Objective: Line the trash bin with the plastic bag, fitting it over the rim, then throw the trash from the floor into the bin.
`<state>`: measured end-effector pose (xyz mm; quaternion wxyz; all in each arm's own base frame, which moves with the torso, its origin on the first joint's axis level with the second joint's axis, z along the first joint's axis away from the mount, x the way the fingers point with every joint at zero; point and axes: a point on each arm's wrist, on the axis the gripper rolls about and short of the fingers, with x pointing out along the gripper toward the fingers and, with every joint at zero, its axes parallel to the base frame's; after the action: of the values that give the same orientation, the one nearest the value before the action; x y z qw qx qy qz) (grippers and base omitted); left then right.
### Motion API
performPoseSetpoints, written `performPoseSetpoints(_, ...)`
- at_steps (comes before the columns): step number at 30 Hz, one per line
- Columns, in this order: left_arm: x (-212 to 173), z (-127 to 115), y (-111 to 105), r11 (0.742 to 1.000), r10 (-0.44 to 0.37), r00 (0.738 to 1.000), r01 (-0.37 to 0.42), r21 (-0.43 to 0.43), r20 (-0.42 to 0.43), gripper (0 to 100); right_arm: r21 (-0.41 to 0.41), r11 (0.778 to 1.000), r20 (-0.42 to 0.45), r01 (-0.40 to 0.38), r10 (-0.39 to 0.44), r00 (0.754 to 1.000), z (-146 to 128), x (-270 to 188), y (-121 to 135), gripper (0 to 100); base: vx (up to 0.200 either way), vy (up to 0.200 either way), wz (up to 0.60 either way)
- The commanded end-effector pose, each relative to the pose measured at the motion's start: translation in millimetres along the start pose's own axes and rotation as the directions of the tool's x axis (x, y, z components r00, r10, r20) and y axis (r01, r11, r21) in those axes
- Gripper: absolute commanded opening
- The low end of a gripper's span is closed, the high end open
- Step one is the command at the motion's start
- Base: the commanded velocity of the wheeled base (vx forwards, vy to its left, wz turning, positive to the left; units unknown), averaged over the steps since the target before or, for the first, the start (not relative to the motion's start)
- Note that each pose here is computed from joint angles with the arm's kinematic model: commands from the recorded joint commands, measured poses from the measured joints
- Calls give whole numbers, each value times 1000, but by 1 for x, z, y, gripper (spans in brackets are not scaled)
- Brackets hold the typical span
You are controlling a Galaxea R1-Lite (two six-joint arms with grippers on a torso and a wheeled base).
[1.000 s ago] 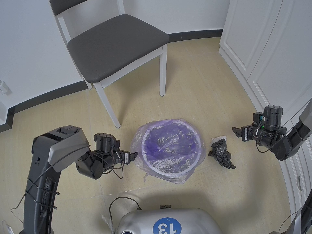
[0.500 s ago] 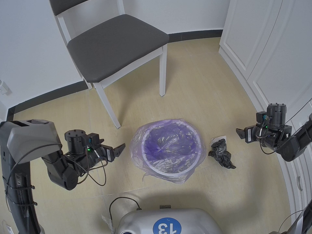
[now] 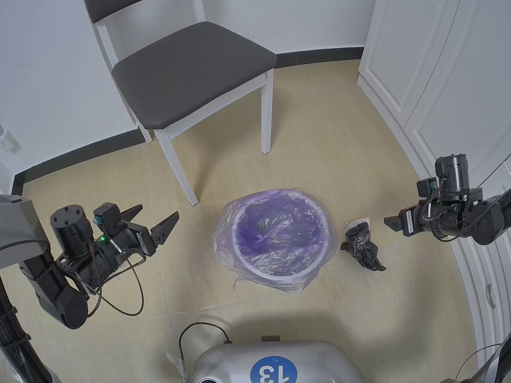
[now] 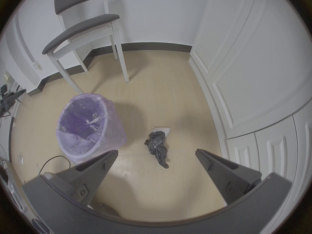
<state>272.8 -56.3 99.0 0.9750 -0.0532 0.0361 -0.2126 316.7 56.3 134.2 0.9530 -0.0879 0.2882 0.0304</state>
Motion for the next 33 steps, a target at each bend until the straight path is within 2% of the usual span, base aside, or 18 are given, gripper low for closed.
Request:
performPoseSetpoints(1, -17, 10, -9, 1000, -23, 999, 23, -6, 35, 100, 2, 1000, -30, -1, 1, 1000, -9, 39, 8, 100, 0, 0, 0)
performPoseSetpoints(6, -16, 11, -10, 1000, -27, 999, 27, -7, 38, 100, 1, 1000, 32, 8, -8, 999, -22, 77, 14, 100, 0, 0, 0)
performPoseSetpoints(11, -19, 8, -12, 999, -33, 999, 33, -8, 25, 100, 32, 999, 35, 30, -32, 999, -33, 111, 8, 100, 0, 0, 0)
performPoseSetpoints(16, -18, -9, -26, 998, -67, 996, 66, -24, -52, 100, 134, 990, 89, 45, -57, 994, -50, 145, 3, 100, 0, 0, 0)
performPoseSetpoints(20, -13, -22, -39, 996, -91, 991, 89, -22, -102, 100, 215, 976, 204, 33, -78, 976, -61, 156, 3, 100, 0, 0, 0)
performPoseSetpoints(23, -10, -20, -43, 998, -59, 995, 58, -11, -86, 100, 221, 974, 211, 38, -86, 974, -70, 171, 4, 100, 0, 0, 0)
performPoseSetpoints(26, -9, -13, -43, 999, -50, 997, 50, -4, -53, 100, 231, 972, 236, 40, -96, 967, -64, 181, 2, 100, 0, 0, 0)
performPoseSetpoints(33, -19, 7, -45, 999, -53, 998, 53, 8, 25, 100, 256, 963, 209, 81, -136, 968, -94, 227, -3, 100, 0, 0, 0)
